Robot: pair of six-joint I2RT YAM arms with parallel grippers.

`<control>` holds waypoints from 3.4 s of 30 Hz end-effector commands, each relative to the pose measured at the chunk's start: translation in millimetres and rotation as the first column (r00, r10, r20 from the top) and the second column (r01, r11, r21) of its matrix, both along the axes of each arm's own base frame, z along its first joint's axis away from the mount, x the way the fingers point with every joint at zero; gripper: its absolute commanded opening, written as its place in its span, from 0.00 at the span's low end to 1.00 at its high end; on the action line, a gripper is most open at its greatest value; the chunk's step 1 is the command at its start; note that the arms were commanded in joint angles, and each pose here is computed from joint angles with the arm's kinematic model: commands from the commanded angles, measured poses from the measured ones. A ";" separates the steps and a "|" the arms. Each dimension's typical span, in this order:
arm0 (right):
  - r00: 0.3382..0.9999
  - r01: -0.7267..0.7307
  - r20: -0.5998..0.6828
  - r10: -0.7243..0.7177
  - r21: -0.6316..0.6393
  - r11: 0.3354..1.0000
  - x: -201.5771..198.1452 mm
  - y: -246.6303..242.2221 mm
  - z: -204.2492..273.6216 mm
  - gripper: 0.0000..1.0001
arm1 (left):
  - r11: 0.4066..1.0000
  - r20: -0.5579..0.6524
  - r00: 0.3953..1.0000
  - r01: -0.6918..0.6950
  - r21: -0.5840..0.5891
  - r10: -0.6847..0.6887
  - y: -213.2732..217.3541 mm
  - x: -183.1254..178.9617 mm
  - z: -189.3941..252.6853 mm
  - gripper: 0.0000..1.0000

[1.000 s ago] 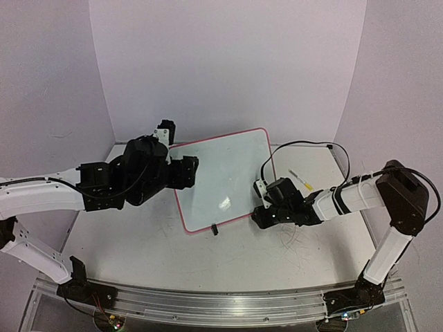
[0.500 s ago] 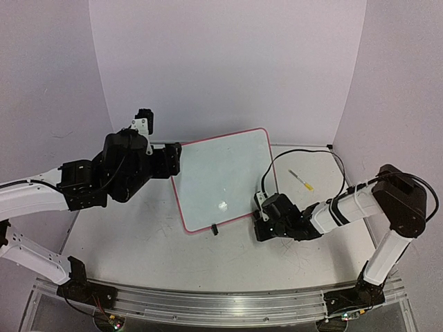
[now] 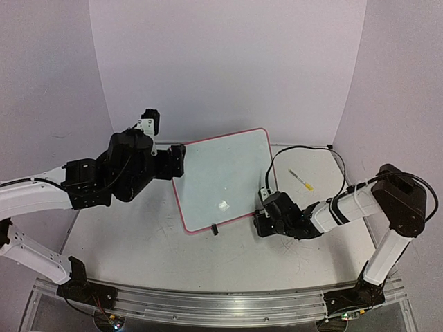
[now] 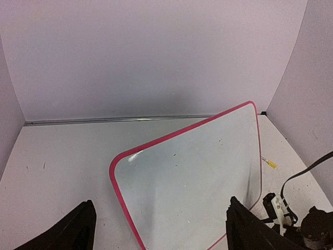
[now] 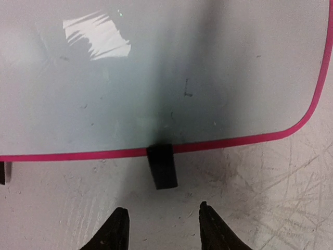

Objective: Write a sentence on the whiteboard
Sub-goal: Adjust the whiteboard stand at the center of the board, then pick up the whiteboard marker from the center of the board.

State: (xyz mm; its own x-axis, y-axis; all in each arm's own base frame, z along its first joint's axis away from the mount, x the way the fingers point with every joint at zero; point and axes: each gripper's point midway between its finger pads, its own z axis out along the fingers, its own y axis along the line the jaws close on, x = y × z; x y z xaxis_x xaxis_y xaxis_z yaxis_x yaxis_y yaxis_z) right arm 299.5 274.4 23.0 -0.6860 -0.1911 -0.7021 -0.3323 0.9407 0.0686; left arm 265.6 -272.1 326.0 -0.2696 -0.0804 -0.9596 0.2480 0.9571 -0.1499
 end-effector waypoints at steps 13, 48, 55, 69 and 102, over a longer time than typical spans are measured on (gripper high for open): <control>0.992 -0.098 0.078 0.096 0.022 0.995 42.1 38.8 2.5 0.15 | 0.995 0.077 0.996 -0.046 -0.089 0.053 53.0 36.9 70.8 0.94; 0.991 0.033 0.126 -0.039 0.050 0.998 -22.6 -5.2 76.9 0.73 | 0.996 0.062 0.996 -0.055 -0.066 0.059 27.9 60.8 68.3 0.96; 0.929 0.197 0.295 -0.223 0.113 0.974 4.8 -94.3 185.6 0.98 | 0.996 0.075 0.995 -0.053 -0.068 0.058 27.1 63.3 68.8 0.97; 0.972 0.226 -0.074 -0.224 0.026 0.974 229.1 -202.9 128.7 0.87 | 0.996 0.047 0.997 -0.050 -0.077 0.054 40.2 59.6 69.3 0.99; 0.979 0.191 -0.055 -0.195 -0.063 0.980 282.0 -197.9 80.9 0.00 | 0.889 -0.046 0.898 0.424 -0.170 -0.437 -67.6 73.4 87.0 0.99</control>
